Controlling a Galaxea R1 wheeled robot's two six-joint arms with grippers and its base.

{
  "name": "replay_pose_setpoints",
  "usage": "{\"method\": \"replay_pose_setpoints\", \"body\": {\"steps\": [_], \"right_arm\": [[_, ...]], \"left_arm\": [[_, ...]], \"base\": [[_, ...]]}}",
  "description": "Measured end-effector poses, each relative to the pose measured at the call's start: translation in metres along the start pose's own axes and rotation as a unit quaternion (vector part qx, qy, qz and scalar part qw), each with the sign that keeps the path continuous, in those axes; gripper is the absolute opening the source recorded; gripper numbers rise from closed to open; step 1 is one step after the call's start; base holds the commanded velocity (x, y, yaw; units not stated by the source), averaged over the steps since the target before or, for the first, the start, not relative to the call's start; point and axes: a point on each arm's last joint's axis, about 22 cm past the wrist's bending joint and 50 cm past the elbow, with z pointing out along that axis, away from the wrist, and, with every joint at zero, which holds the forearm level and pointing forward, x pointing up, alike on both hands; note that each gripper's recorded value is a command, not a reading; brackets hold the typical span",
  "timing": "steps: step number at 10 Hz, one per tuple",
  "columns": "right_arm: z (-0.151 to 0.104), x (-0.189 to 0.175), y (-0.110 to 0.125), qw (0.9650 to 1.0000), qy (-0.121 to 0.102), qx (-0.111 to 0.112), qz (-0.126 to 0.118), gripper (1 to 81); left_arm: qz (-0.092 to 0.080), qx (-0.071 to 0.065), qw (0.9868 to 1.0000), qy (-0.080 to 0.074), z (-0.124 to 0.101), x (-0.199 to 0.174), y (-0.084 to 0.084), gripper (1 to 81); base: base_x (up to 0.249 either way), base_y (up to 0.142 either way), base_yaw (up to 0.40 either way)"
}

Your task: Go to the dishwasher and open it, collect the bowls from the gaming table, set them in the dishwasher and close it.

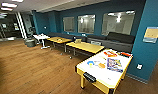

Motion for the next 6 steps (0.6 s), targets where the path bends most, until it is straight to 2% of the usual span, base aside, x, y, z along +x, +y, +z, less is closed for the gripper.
{"method": "replay_pose_setpoints", "body": {"steps": [3,6], "right_arm": [[-0.0007,0.0,0.0024,1.0,0.0,-0.002,0.0,81.1],[0.002,0.0002,-0.0072,1.0,0.0,0.005,0.001,81.1]], "left_arm": [[0.0,-0.002,1.0,0.0,0.0009,-0.0004,0.0035,81.1],[0.0,0.001,1.0,-0.001,-0.0001,0.0,-0.0011,81.1]], "base": [[0.137,0.062,0.0],[0.137,0.0,0.0]]}}
